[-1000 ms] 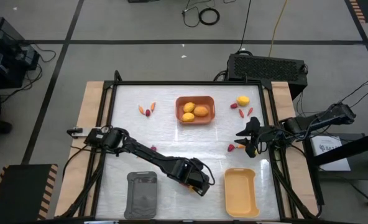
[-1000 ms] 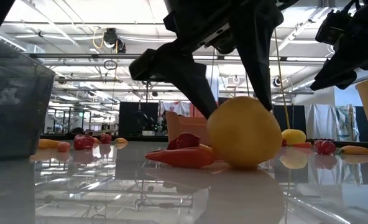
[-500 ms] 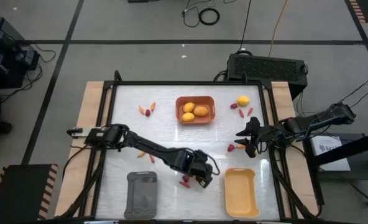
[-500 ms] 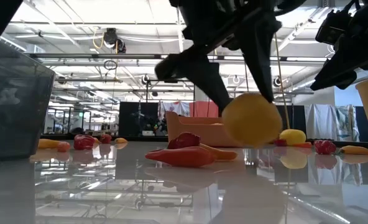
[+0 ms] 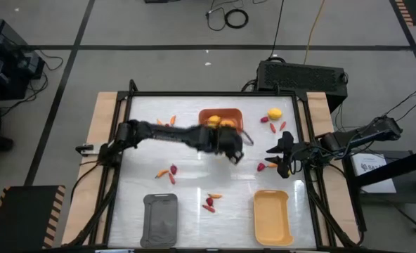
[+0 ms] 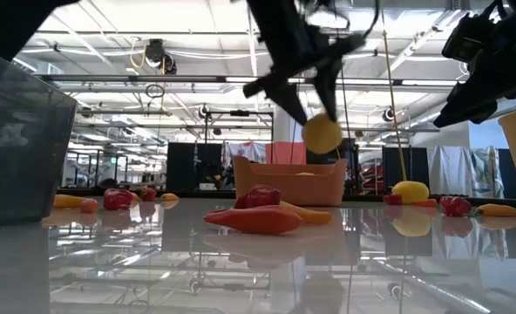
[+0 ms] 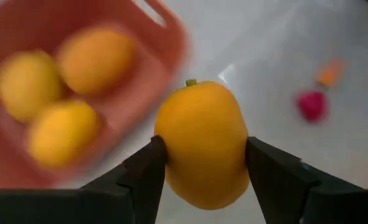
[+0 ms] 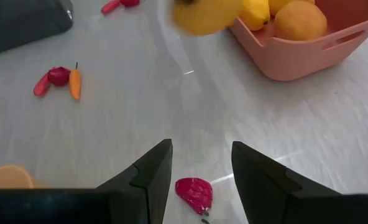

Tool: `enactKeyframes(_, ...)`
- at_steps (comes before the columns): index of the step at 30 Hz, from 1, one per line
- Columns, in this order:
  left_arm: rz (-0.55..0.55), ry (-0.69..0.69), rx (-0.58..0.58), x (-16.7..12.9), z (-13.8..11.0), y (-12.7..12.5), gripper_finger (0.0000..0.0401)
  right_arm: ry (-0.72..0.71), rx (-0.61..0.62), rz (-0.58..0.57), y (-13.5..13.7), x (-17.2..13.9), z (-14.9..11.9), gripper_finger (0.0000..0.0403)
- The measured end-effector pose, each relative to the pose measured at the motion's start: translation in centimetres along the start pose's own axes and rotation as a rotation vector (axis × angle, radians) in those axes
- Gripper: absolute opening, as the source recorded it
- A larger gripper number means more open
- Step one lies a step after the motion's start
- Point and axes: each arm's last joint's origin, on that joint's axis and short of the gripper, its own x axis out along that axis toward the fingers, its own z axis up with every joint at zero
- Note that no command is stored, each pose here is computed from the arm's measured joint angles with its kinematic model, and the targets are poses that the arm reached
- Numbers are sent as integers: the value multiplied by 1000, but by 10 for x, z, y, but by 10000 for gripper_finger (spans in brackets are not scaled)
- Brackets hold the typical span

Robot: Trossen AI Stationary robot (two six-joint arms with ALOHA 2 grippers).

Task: Sort produce into baskets
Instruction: Put the yellow lemon into the orange bin

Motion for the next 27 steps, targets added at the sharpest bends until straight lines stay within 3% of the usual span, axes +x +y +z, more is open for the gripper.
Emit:
enactKeyframes(6, -26, -78, -49, 21, 45, 40, 214, -10, -36, -18, 0, 0, 0, 157)
enactKeyframes(11, -74, -105, -80, 28, 68, 63, 214, -13, -40, -21, -1, 0, 1, 157)
enactKeyframes(18, -31, -104, 50, 34, 79, 85, 214, -13, -39, -21, -1, 0, 0, 157)
enactKeyframes(27, 1, -60, 207, 58, 71, 86, 214, -14, -8, -25, -1, 0, 1, 157)
